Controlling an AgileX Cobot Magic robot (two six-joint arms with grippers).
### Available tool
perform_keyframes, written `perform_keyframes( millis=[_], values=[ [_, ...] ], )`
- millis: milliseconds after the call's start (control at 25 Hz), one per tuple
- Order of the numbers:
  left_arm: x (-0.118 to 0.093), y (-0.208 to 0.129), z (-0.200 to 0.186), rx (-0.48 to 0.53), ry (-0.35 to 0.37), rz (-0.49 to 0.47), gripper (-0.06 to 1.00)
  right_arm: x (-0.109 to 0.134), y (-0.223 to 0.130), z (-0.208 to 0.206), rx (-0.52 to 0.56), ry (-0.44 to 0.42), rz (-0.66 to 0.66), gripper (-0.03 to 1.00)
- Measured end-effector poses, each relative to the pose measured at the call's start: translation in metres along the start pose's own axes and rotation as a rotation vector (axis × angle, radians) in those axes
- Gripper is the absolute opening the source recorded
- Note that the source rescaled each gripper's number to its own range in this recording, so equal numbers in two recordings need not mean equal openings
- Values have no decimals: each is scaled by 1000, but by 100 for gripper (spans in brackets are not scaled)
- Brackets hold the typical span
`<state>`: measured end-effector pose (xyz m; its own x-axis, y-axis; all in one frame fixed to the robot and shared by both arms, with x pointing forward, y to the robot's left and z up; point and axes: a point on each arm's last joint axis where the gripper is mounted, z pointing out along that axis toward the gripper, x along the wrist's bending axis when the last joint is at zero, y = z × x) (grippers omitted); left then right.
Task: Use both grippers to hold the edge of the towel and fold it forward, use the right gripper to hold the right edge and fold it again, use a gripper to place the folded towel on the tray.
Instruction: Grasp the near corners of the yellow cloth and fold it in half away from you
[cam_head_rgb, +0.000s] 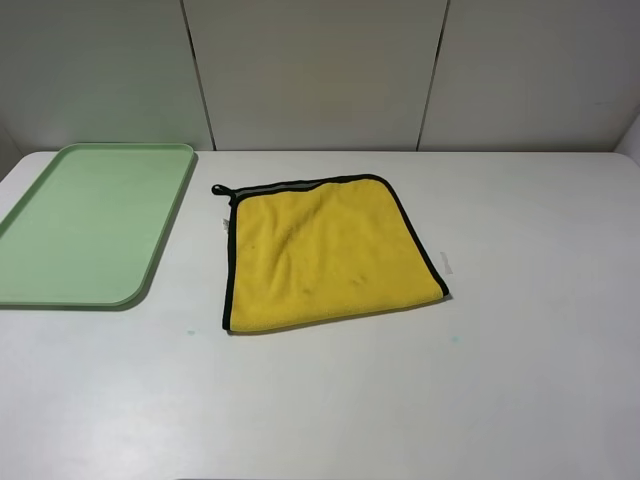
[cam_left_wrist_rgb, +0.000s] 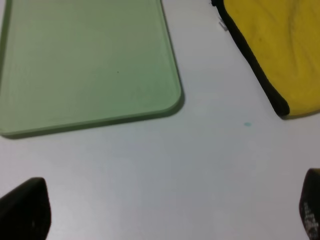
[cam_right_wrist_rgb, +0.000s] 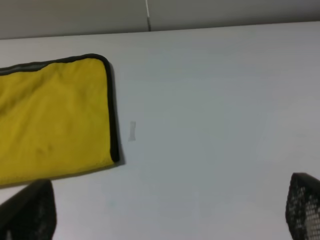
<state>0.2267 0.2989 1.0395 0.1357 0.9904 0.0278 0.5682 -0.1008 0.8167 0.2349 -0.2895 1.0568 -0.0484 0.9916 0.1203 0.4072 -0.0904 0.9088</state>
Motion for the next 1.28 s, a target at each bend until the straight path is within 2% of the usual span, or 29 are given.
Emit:
perform_keyframes(
  millis=[80,320,560,720,920,1160,1280],
  values=[
    [-1,1,2,14,-16,-6,100,1,1,1,12,7,-1,100],
    [-3,22,18,172,-72,20,99,10,28,15,113,114,-31,100],
    [-5,45,42,338,-156,184,99,19,65,39,224,213,-175,100],
    [-9,57,57,402,-244,257,99,30,91,70,317,291,-358,100],
    [-14,69,74,421,-321,375,99,47,104,101,391,397,-565,100],
    [-27,78,99,395,-419,579,97,72,87,143,515,543,-932,100],
    [-34,82,112,373,-448,646,96,84,74,162,565,584,-1116,100]
  ],
)
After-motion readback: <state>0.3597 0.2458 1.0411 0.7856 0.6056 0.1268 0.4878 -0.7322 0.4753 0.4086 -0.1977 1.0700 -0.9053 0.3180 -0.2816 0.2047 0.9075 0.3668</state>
